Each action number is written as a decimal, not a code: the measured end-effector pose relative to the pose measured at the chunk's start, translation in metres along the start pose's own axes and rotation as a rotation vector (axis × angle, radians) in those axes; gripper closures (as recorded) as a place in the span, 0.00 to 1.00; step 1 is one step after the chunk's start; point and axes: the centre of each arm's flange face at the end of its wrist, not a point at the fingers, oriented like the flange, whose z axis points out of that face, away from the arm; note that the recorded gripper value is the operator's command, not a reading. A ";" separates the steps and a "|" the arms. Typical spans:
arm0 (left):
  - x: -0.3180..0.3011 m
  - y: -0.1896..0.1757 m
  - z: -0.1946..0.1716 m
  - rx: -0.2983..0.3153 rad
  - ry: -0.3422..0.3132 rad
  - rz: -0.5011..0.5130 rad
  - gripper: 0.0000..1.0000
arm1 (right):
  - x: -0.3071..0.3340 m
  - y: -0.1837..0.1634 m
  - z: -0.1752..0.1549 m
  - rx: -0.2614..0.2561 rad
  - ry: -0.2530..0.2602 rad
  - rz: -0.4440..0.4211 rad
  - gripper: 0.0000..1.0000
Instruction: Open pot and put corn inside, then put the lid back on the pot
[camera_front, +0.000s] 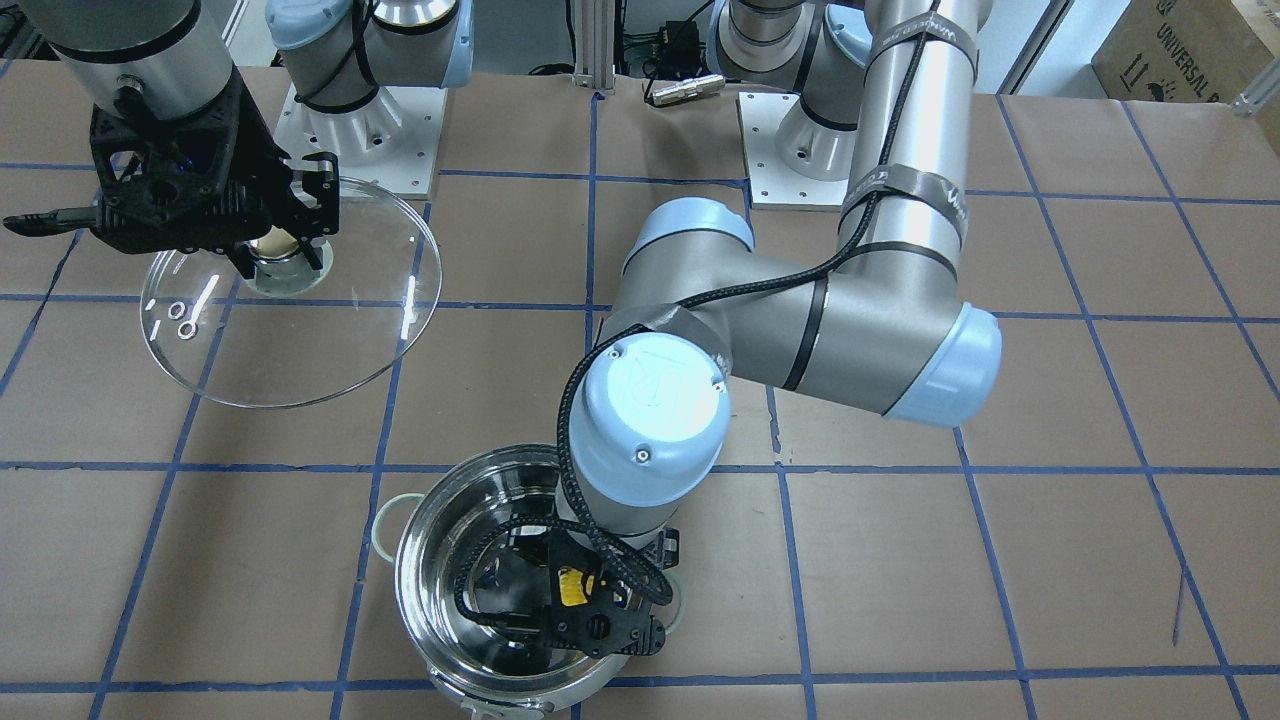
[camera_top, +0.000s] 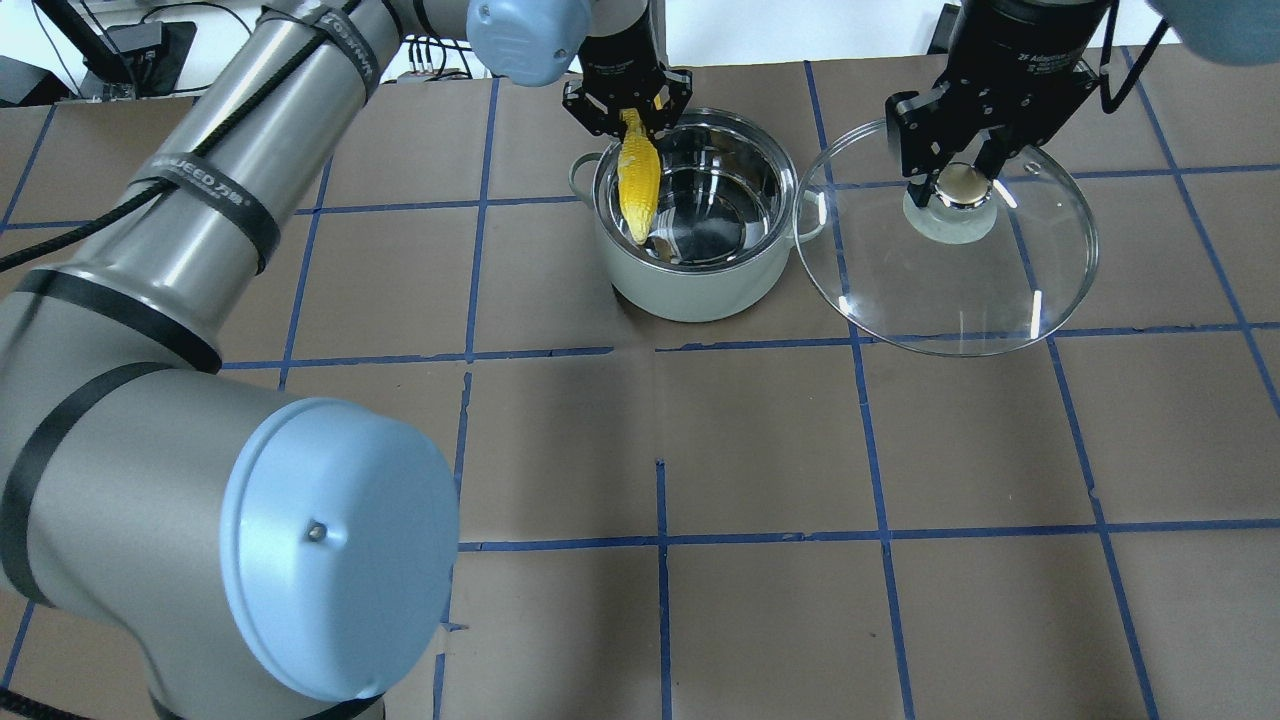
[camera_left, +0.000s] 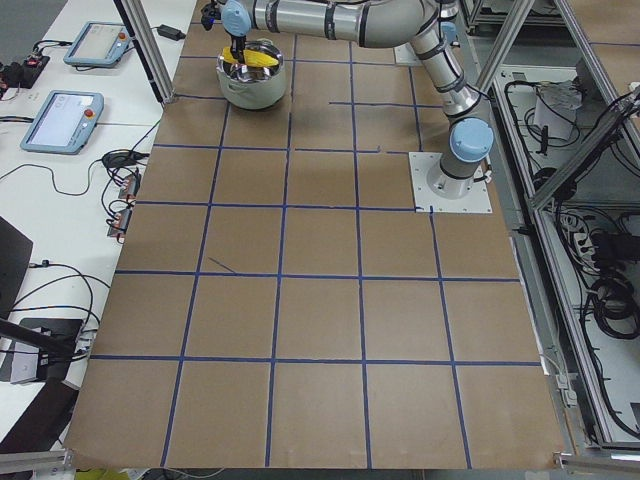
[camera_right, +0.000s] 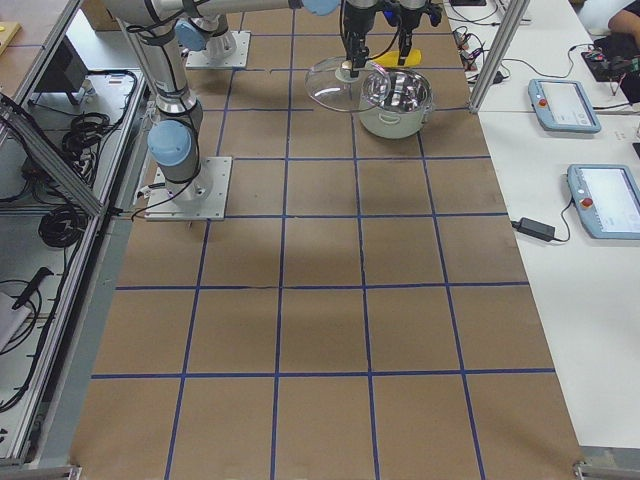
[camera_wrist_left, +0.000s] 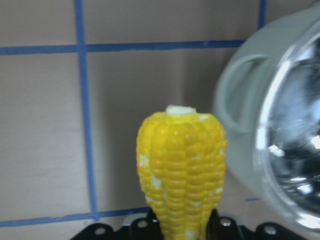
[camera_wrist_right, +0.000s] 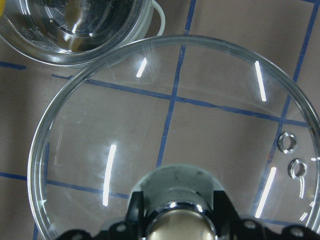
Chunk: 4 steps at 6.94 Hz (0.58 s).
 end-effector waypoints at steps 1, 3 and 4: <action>0.008 -0.004 0.014 0.012 0.003 0.002 0.06 | 0.000 0.000 0.000 -0.001 0.000 0.002 0.89; 0.011 -0.008 0.033 0.011 0.002 0.005 0.00 | 0.000 0.000 0.000 -0.002 0.000 0.009 0.89; 0.011 -0.009 0.035 0.010 0.002 0.008 0.00 | 0.000 0.000 0.001 -0.003 -0.001 0.010 0.88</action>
